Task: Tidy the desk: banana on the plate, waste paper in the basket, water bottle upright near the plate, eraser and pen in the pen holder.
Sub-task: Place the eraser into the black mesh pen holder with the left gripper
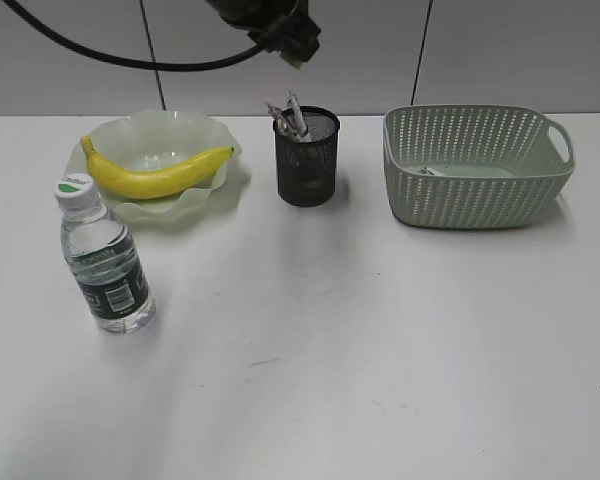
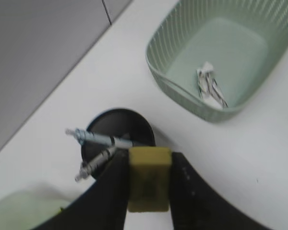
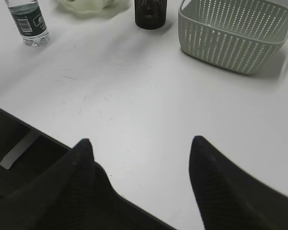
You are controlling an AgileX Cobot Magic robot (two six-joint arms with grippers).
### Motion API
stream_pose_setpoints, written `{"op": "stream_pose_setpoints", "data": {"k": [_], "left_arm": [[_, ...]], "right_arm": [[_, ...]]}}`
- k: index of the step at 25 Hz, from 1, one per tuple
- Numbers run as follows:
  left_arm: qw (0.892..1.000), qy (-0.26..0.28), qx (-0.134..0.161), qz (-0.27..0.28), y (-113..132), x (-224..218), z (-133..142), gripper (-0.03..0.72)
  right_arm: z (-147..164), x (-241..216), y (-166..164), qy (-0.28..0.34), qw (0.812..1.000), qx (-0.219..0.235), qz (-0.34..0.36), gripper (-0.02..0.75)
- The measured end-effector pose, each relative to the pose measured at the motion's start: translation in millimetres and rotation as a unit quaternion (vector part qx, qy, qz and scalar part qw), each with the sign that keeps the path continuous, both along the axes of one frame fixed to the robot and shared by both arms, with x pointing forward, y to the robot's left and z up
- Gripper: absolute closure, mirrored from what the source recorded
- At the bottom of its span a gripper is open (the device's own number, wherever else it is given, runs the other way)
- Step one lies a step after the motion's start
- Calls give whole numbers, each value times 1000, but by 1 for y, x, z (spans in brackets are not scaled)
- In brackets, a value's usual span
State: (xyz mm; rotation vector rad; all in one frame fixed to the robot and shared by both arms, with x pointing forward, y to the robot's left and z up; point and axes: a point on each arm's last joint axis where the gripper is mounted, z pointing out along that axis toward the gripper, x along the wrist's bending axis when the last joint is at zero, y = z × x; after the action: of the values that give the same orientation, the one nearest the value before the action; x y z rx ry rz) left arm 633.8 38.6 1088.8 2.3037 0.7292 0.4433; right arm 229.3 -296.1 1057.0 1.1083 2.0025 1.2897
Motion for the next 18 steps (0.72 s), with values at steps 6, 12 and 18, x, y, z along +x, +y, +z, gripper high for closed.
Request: {"op": "stream_pose_setpoints", "data": {"k": [6, 12, 18], "left_arm": [[997, -51, -53, 27, -13, 23, -20, 498], [997, -40, -46, 38, -22, 41, -67, 498], [998, -29, -33, 42, -26, 49, -100, 498]], "right_arm": [[0, 0, 0, 0, 1000, 0, 0, 241], [0, 1, -1, 1, 1000, 1, -7, 241], [0, 1, -2, 2, 1000, 1, -17, 241]]}}
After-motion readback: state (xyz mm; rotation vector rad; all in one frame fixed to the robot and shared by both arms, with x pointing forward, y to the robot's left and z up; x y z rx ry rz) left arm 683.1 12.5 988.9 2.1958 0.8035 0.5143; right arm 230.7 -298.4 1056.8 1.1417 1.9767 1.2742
